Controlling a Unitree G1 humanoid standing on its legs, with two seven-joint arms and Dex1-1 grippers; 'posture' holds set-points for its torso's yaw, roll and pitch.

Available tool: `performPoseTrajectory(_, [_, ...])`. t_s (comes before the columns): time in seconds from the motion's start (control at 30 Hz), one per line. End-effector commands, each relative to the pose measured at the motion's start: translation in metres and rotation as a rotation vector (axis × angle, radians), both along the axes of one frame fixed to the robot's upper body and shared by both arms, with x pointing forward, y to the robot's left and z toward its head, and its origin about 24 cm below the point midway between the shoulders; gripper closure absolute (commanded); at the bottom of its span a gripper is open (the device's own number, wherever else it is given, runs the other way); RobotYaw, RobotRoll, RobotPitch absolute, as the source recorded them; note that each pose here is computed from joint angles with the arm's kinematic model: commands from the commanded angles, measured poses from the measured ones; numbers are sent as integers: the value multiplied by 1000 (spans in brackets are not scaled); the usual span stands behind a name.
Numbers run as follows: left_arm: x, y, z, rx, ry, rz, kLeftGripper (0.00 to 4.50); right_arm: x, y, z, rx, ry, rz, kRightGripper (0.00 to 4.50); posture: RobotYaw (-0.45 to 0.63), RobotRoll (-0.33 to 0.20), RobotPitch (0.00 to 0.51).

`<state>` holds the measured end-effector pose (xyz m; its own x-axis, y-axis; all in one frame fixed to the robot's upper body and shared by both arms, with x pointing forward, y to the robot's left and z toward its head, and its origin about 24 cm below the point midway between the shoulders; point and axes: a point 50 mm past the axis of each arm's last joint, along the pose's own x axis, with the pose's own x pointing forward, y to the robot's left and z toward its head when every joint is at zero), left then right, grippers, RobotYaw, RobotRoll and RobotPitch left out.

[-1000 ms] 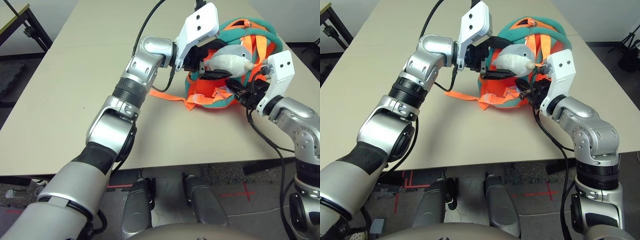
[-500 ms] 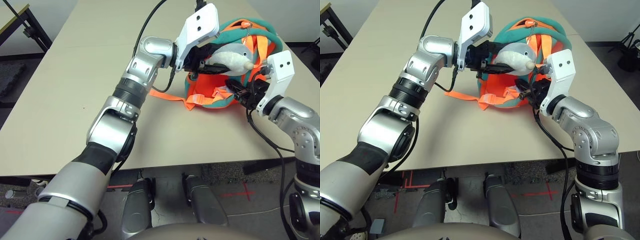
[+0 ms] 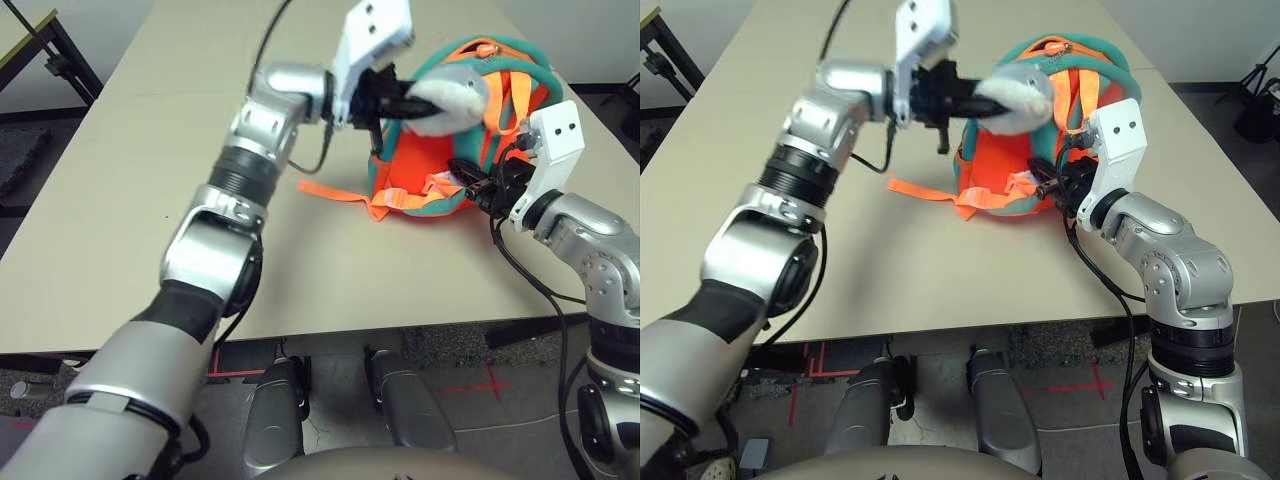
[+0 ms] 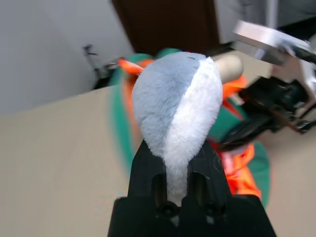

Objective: Put the pencil case into the backpack and zip it.

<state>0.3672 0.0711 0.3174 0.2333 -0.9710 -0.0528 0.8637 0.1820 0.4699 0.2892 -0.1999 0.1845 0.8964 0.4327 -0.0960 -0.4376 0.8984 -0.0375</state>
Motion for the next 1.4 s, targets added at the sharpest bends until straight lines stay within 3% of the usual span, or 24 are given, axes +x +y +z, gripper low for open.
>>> performPoseTrajectory(0.03, [0,30,5,15,17,51,4316,0,0,-11,-3,58,-4,4143,-224,0,149])
performPoseTrajectory(0.23, [5,80,-32,118,150,174,4318,1,0,-11,-5,57,-3,4143,-216,0,153])
performPoseTrajectory(0.47, [5,111,-104,211,367,276,4318,3,1,-10,-9,58,5,4143,-206,0,156])
performPoseTrajectory(0.7, [4,111,-165,253,548,303,4318,5,1,-9,-14,57,7,4143,-210,0,155])
performPoseTrajectory(0.93, [5,90,-203,252,645,292,4319,5,1,-9,-16,58,5,4143,-219,0,152])
performPoseTrajectory(1.2, [4,69,-220,233,659,273,4320,5,1,-8,-16,53,4,4143,-228,0,148])
performPoseTrajectory(1.4, [11,69,-187,128,610,243,4320,5,0,-7,-16,52,3,4143,-221,0,147])
